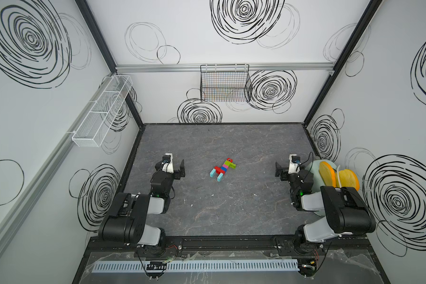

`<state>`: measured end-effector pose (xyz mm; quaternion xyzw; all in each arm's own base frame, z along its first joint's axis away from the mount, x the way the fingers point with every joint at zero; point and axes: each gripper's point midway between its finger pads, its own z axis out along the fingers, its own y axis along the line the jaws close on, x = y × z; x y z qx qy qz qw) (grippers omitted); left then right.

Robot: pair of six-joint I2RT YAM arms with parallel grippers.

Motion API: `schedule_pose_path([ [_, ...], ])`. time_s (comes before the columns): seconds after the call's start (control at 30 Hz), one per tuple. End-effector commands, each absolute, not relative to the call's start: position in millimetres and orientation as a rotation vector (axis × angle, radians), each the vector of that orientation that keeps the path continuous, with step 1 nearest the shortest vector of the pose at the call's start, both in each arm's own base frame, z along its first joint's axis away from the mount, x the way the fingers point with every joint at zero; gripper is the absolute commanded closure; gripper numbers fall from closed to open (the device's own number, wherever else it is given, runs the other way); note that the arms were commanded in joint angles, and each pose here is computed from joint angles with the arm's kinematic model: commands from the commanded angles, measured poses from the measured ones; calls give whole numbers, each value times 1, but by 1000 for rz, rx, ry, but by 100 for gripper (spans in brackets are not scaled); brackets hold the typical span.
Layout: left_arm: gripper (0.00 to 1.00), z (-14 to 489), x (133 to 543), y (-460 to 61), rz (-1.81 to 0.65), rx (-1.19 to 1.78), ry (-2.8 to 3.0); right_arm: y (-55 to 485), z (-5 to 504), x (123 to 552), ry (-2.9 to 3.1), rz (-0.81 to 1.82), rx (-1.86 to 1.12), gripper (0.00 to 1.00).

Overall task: Assemble a giraffe with lego
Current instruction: Reset both arms

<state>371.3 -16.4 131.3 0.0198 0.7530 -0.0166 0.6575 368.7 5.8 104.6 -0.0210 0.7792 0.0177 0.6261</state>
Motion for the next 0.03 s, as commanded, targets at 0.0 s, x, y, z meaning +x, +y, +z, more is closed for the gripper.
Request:
schedule_pose_path([
  [0.0,2,145,371,-13,-29,26,1645,4,120,374,1735,39,-37,1],
])
